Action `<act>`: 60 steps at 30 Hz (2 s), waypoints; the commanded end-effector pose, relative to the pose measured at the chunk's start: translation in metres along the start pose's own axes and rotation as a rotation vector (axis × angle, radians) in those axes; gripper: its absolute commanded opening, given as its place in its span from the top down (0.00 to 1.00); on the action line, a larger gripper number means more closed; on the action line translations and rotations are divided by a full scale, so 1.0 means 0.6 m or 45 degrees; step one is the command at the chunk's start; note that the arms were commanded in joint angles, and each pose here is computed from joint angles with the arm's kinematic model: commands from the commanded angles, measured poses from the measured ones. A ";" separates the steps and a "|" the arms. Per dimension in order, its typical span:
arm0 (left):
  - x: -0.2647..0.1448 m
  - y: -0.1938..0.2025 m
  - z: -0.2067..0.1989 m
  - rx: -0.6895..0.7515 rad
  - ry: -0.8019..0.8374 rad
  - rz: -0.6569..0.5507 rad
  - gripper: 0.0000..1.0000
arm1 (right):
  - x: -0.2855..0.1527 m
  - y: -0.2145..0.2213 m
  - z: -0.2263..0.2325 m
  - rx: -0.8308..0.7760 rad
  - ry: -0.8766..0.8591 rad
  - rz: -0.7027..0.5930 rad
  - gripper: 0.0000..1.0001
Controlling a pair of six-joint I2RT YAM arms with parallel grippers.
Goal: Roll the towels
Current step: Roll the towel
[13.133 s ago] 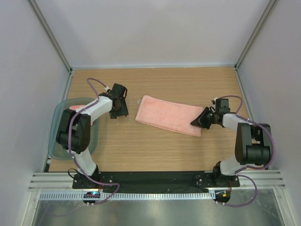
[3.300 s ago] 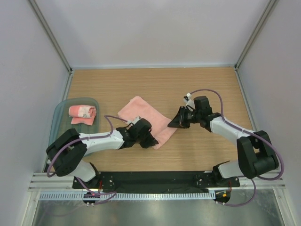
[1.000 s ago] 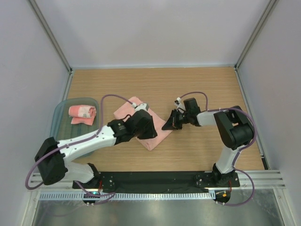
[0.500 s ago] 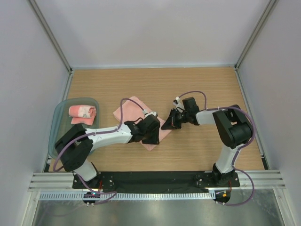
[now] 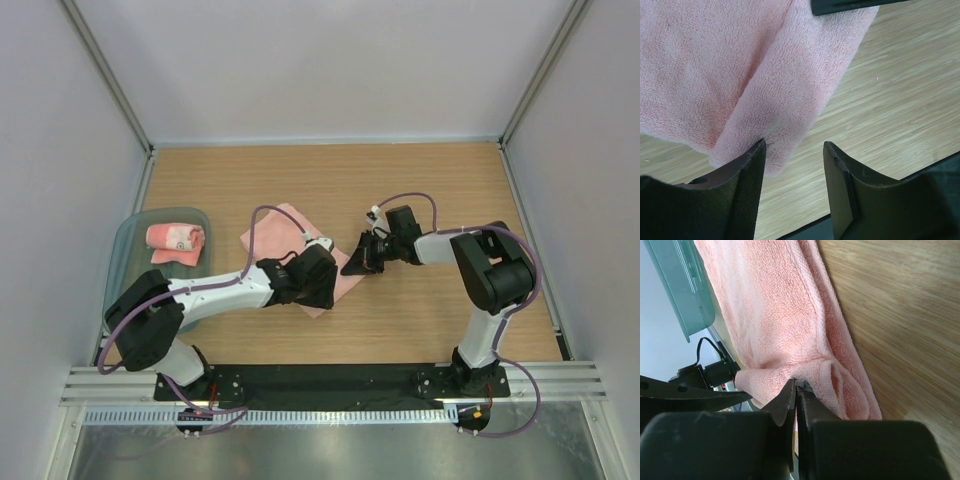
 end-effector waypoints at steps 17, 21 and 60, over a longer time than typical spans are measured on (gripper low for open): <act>0.001 0.048 0.065 0.110 -0.195 0.065 0.41 | 0.014 -0.009 -0.032 -0.022 0.146 -0.013 0.99; 0.006 0.066 0.070 0.105 -0.196 0.107 0.41 | 0.011 -0.023 -0.028 -0.041 0.189 -0.027 0.99; 0.045 -0.036 -0.071 -0.479 0.267 0.190 0.43 | -0.099 0.001 -0.031 0.236 0.190 -0.371 0.11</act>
Point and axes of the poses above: each gripper's point midway between its finger pads, its own x axis out along the fingers, its own z axis along the line the jaws close on, y = z × x, the point moved 3 cm from there along -x, back along the fingers, and after that the axes turned 7 degrees about x, right-handed, at the moved point
